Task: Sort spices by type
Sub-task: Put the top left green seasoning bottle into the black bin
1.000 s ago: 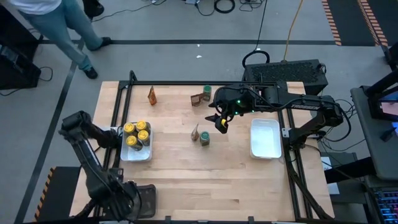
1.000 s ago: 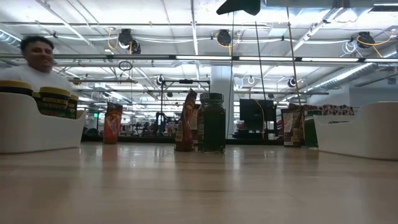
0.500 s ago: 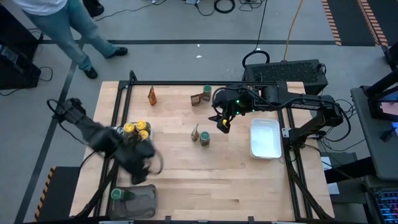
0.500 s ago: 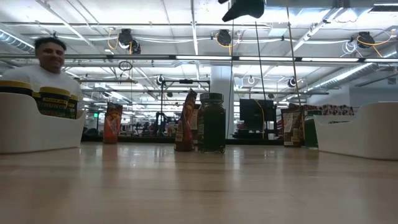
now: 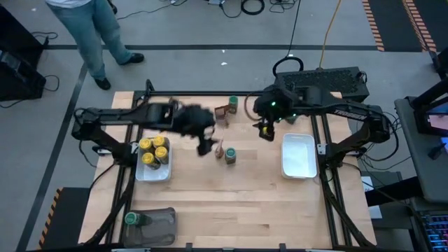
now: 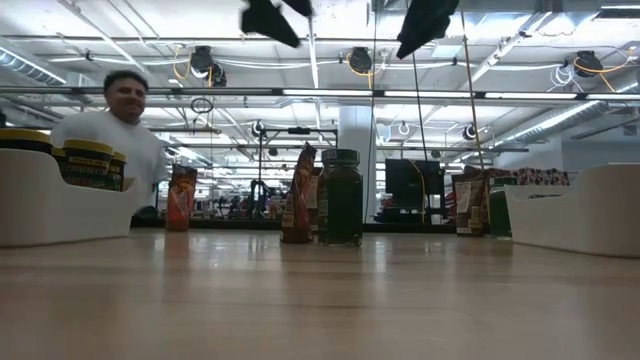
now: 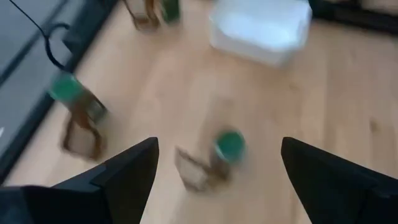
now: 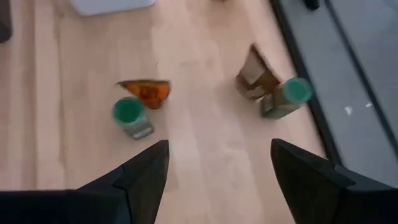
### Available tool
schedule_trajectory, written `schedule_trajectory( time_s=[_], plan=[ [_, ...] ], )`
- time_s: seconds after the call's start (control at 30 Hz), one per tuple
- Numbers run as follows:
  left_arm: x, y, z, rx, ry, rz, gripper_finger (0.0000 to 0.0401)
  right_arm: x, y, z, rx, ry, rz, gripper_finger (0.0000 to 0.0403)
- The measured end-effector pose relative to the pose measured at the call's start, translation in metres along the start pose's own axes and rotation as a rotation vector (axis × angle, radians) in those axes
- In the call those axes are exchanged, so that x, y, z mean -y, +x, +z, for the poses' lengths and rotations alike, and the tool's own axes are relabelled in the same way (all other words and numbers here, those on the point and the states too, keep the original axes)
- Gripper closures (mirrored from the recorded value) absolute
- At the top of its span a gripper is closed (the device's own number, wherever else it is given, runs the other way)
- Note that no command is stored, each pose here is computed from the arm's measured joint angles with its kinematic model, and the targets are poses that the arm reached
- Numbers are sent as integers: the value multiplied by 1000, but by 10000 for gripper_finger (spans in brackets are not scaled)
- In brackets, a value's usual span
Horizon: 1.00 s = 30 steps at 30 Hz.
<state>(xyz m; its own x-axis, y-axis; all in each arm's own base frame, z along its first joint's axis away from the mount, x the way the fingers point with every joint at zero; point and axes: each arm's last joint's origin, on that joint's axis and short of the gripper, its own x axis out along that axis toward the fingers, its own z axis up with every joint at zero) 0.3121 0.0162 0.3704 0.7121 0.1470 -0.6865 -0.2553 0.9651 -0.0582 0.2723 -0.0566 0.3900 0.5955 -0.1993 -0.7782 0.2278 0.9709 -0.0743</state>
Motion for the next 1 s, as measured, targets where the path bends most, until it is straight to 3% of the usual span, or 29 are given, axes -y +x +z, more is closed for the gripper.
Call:
schedule_trajectory(
  time_s=[0.3,0.5,0.67,0.87,1.0],
  plan=[
    [-83,46,26,132,-58,99,59,46,-31,-16,64,71,-119,138],
    [-141,90,21,105,-33,204,59,64,-21,-25,100,260,-165,138],
    [-180,124,20,56,-17,170,59,67,-5,-31,103,413,-165,138],
    [-202,150,26,34,-14,185,59,66,4,-37,83,515,-161,138],
    [-202,157,35,46,-101,180,59,66,5,-37,85,533,-160,138]
  ],
)
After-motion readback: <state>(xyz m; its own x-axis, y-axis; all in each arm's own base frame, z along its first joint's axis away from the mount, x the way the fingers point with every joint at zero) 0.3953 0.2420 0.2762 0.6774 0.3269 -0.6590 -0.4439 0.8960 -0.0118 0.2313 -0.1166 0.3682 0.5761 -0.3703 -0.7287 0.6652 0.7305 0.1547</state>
